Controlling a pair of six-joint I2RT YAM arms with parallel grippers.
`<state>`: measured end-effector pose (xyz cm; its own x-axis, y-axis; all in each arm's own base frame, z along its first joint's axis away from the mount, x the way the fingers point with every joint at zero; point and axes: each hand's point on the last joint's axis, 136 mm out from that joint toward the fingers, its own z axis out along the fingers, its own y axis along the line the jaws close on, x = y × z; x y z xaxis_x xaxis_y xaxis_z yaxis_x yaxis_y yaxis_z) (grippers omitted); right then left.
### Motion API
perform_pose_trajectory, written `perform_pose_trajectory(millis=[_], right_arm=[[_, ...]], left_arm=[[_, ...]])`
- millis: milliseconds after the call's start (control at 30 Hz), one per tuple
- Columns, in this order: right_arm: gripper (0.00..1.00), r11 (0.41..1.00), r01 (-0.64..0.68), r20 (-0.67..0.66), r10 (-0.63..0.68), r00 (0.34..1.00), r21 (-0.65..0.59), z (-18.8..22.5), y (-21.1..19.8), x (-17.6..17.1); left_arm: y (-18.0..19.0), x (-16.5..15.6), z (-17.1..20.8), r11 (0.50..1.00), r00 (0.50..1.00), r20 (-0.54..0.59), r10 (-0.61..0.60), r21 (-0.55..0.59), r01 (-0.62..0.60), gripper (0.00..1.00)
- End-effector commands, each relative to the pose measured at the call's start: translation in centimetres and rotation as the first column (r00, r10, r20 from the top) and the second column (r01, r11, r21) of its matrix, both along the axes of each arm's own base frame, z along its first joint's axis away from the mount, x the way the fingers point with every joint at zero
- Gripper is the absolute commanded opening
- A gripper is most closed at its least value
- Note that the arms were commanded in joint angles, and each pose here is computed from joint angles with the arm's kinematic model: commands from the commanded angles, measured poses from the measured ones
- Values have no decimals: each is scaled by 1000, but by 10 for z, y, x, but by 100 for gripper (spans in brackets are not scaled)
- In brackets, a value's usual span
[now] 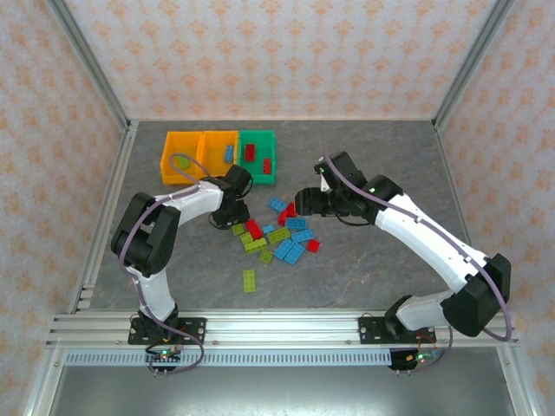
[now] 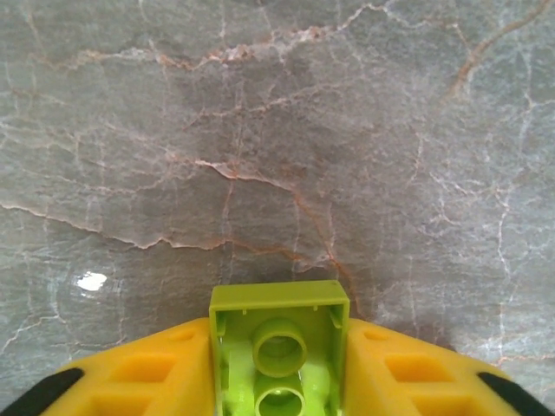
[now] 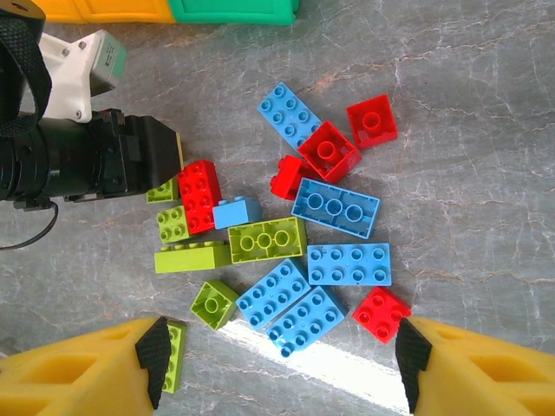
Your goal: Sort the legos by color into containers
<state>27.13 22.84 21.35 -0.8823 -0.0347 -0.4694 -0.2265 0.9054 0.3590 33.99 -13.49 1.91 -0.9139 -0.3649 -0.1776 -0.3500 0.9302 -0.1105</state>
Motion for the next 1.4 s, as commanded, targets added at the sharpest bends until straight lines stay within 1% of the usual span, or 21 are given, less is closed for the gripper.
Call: perform_pose_trajectory(millis=[0, 100, 200, 267, 333, 433, 500, 600, 667, 733, 767, 833, 933, 967, 1033, 1067, 1133, 1233, 1267, 1300, 1367], right_arm=[[71, 999, -8, 24, 7, 1000, 40, 14, 10, 4], [71, 999, -9, 25, 8, 1000, 40, 16, 11, 4], [71, 999, -7, 30, 6, 1000, 40, 16, 10, 5], [72, 999, -5, 33, 3, 999, 43, 17, 10, 5], [71, 999, -4, 34, 2, 999, 44, 17, 10, 5], [72, 999, 1, 40, -3, 999, 50, 18, 9, 4], [72, 999, 8, 45, -10, 999, 54, 17, 8, 4], [72, 999, 14, 42, -16, 999, 50, 15, 6, 2], [72, 999, 14, 40, -16, 999, 47, 16, 5, 2], [72, 999, 18, 38, -19, 999, 43, 16, 3, 0], [72, 999, 20, 41, -21, 999, 42, 16, 2, -1], [72, 999, 26, 44, -28, 999, 43, 16, 0, -2], [72, 999, 35, 47, -37, 998, 41, 16, -2, -2], [72, 998, 37, 48, -39, 998, 42, 17, -3, -3], [72, 998, 38, 49, -41, 998, 46, 18, -2, -2], [72, 998, 38, 49, -41, 998, 45, 18, -2, -2], [72, 998, 38, 52, -40, 998, 48, 19, -1, 0], [72, 998, 42, 54, -44, 998, 46, 17, 2, 4], [72, 998, 47, 53, -50, 997, 45, 16, 3, 7], [72, 998, 53, 47, -55, 997, 38, 12, 4, 10], [72, 997, 66, 39, -67, 997, 28, 6, 8, 16]], left_arm=[[9, -9, 8, 1000, 1000, -5, -15, 12, 15, 31], [20, -3, 33, 1000, 999, 54, 9, -7, -8, 28], [41, 12, 78, 999, 983, 176, 46, -6, -45, 28], [65, 25, 111, 995, 961, 266, 73, 44, -88, 28], [96, 41, 139, 982, 932, 343, 116, 99, -159, 28], [136, 66, 162, 954, 895, 403, 192, 136, -266, 28], [159, 89, 169, 933, 871, 429, 238, 148, -327, 28], [180, 129, 171, 921, 848, 451, 280, 123, -369, 28], [192, 152, 168, 915, 842, 449, 300, 115, -387, 28], [199, 172, 156, 914, 844, 435, 315, 102, -393, 28], [202, 181, 154, 920, 853, 429, 296, 112, -376, 29], [206, 192, 152, 920, 857, 423, 294, 116, -373, 29], [214, 200, 154, 917, 854, 428, 296, 124, -380, 30], [217, 200, 153, 914, 854, 425, 299, 132, -385, 33], [221, 199, 154, 911, 859, 409, 308, 134, -390, 48], [223, 198, 156, 911, 860, 403, 312, 130, -391, 52], [218, 196, 168, 919, 856, 420, 302, 110, -378, 53], [207, 182, 194, 928, 828, 467, 312, 36, -370, 53], [200, 174, 202, 933, 821, 474, 319, -3, -361, 53], [189, 163, 217, 943, 814, 494, 305, -37, -331, 52], [162, 139, 235, 961, 808, 526, 264, -70, -269, 52]])
